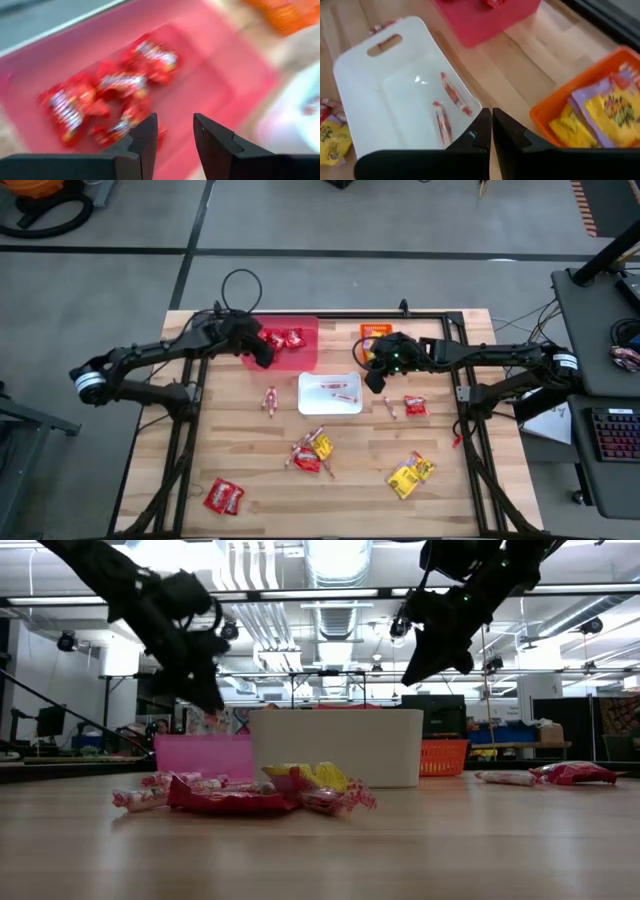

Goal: Sort candy
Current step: Put the white candy into the white bin

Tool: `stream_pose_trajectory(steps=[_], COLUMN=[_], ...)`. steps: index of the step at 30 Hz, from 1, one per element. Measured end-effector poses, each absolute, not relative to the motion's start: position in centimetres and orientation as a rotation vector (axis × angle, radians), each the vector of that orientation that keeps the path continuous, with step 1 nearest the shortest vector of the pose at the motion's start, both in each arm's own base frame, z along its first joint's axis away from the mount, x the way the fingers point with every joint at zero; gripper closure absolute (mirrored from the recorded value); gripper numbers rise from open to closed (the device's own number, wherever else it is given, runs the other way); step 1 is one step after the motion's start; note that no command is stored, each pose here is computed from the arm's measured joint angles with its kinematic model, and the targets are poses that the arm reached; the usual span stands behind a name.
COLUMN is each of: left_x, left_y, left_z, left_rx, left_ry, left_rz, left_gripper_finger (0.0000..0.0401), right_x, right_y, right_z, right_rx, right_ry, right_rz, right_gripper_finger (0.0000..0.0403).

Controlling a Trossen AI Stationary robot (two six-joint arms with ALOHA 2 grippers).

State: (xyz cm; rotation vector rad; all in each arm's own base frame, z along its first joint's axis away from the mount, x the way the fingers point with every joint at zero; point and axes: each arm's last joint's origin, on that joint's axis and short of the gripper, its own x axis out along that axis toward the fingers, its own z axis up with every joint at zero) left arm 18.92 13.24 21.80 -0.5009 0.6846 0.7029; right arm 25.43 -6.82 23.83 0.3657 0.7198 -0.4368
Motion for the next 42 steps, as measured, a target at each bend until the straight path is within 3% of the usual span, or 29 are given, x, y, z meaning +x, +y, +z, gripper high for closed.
stream_pose_trajectory(steps=[14,33,37,42], left_x=[22.0,22.3,22.3,22.3], left_y=[7.3,7.1,7.1,7.1], left_z=[25.4,25.9,25.9,25.8], left_rx=[-0.277,-0.249,-0.236,-0.225], left_ry=[0.443,0.396,0.4,0.405], left_rz=[0.377,0.358,0.355,0.353], left_gripper_finger=[0.0291,0.0291,0.0291,0.0291], right_x=[23.4,23.9,24.2,24.3], right_y=[-4.4,-1.0,-0.8,-0.7], right_z=[22.0,18.1,17.8,17.7], right_rx=[0.64,0.672,0.671,0.667], right_ry=[1.002,1.295,1.318,1.324], right_rz=[-0.554,-0.684,-0.661,-0.656], right_gripper_finger=[0.0394,0.0393,0.0376,0.0324])
